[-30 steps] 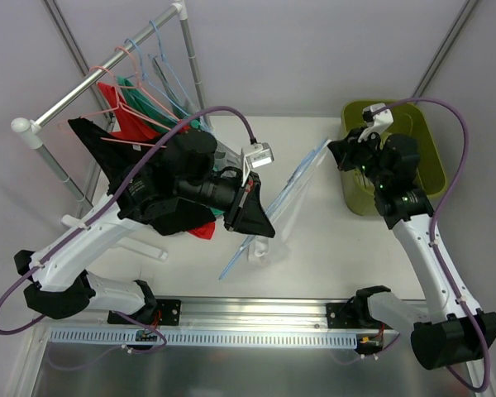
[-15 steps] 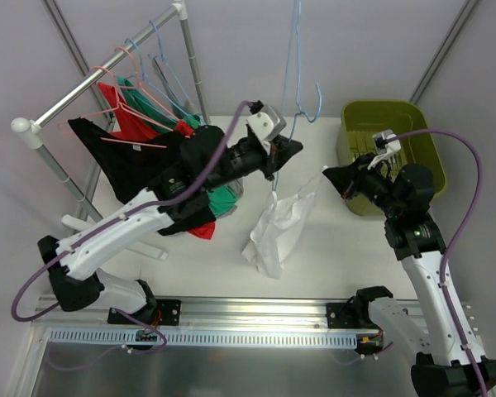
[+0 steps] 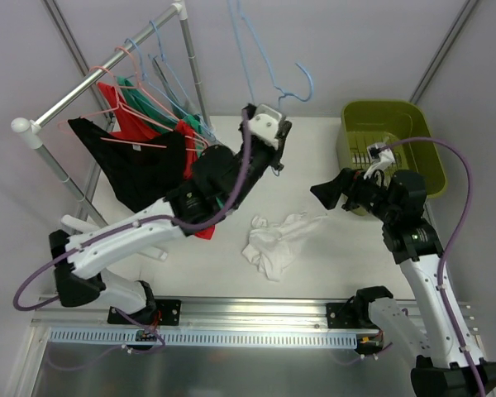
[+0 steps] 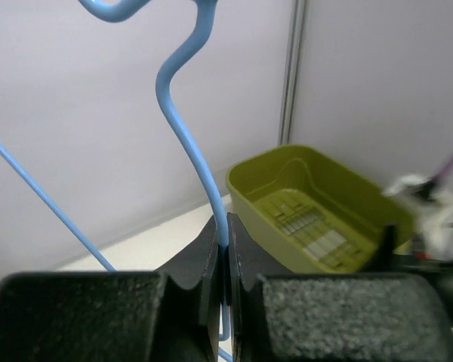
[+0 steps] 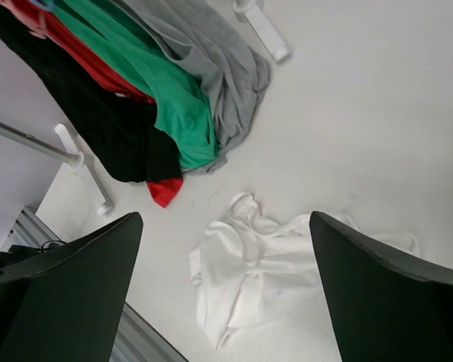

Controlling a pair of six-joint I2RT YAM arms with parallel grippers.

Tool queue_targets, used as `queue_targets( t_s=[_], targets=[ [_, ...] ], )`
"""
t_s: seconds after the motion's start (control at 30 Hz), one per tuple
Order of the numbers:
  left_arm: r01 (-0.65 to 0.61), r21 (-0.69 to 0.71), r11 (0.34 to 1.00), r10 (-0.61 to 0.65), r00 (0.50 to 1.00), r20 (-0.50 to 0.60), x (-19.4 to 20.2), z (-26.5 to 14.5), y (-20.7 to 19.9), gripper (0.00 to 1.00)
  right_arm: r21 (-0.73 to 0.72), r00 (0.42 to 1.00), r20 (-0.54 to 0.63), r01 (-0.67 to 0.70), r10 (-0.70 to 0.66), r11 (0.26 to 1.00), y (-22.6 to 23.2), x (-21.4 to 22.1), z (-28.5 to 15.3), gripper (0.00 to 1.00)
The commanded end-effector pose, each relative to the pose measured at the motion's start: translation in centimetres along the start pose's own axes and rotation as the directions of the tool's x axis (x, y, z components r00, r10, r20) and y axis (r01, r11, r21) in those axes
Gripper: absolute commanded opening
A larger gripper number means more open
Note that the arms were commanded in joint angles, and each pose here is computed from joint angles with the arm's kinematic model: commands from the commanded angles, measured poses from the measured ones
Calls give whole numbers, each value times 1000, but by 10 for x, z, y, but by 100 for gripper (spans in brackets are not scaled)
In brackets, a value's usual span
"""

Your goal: Remove the tank top from the hanger

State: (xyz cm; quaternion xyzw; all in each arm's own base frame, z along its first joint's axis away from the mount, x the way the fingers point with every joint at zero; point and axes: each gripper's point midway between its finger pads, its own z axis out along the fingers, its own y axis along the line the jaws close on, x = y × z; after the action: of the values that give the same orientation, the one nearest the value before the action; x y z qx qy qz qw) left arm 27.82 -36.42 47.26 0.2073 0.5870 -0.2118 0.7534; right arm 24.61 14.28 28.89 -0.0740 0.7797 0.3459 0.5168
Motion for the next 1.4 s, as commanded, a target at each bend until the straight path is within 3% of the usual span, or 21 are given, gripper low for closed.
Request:
queue_targets(
  t_s=[0.0, 0.23, 0.27, 0.37, 0.53, 0.8, 0.83, 0.87, 0.93, 1.37],
  targets=[
    [306, -222, 926, -289, 951, 108, -56, -62, 33, 0, 54, 999, -36, -29, 31, 998, -16, 7, 12, 100],
    [499, -391, 774, -500, 860, 108, -26, -126, 35, 0, 74, 995, -68, -62, 67, 995, -26, 11, 26, 99],
    [563, -391, 728, -560, 817, 136, -22, -130, 36, 0, 73, 995, -67, -63, 68, 995, -25, 11, 25, 100],
    [625, -435, 648, -620, 765, 175, -7, -145, 53, 0, 63, 996, -63, -65, 69, 996, -23, 10, 24, 100],
    [630, -539, 559, -607, 754, 251, 0, -160, 81, 0, 52, 996, -65, -64, 67, 997, -19, 8, 22, 100],
    [653, -531, 540, -596, 742, 307, 8, -165, 127, 0, 30, 996, -60, -65, 66, 997, -10, -2, 20, 100],
    [717, -502, 483, -643, 680, 352, 1, -162, 132, 0, 26, 996, -54, -63, 64, 998, -9, -5, 20, 99],
    [645, -553, 527, -620, 737, 269, 20, -165, 135, 0, 24, 996, -55, -63, 64, 998, -8, -6, 20, 99],
    [661, -554, 507, -641, 718, 271, 22, -156, 147, 0, 20, 997, -49, -64, 65, 998, -6, -9, 20, 100],
    [625, -624, 469, -559, 757, 339, 0, -166, 225, 0, 9, 996, -62, -66, 66, 998, -5, -9, 22, 99]
  ],
)
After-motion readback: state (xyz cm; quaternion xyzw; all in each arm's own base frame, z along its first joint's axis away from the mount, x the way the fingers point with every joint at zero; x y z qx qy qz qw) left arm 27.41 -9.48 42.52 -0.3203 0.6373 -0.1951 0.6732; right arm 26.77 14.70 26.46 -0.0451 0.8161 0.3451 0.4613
